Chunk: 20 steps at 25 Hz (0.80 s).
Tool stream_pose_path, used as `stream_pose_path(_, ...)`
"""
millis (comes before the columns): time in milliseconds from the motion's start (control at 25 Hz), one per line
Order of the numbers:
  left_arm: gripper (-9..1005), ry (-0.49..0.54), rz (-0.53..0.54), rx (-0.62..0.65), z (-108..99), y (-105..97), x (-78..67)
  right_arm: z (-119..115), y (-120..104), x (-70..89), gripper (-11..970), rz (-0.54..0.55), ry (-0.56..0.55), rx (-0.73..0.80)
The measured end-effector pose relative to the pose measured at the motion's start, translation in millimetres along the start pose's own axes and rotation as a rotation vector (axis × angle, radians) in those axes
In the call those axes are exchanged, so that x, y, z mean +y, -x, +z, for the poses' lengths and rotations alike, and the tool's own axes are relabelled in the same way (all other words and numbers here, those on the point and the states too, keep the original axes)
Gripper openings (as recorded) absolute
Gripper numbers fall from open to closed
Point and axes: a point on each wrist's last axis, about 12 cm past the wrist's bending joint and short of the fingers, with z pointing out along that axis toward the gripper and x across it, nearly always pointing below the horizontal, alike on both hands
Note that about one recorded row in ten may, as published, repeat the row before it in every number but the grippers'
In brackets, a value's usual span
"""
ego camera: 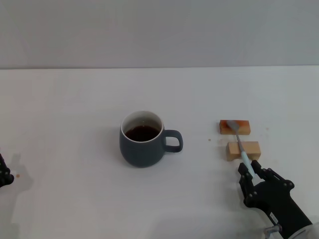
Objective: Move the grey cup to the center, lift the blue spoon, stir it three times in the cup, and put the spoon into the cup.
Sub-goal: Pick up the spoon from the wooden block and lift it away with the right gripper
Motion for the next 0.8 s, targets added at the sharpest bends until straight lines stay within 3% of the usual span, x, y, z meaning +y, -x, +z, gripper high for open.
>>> stream_pose_path(480,-1,0.000,0.004,-0.003,0.9,0.4,1.0,-1.1,1.4,-0.4,164,0.016,-0.018,-0.008)
stream_pose_path(800,-2,-0.002,0.003,-0.007,1.0,0.9,0.3,-8.7,14.9,9.8,163,0.029,0.002,-0.108)
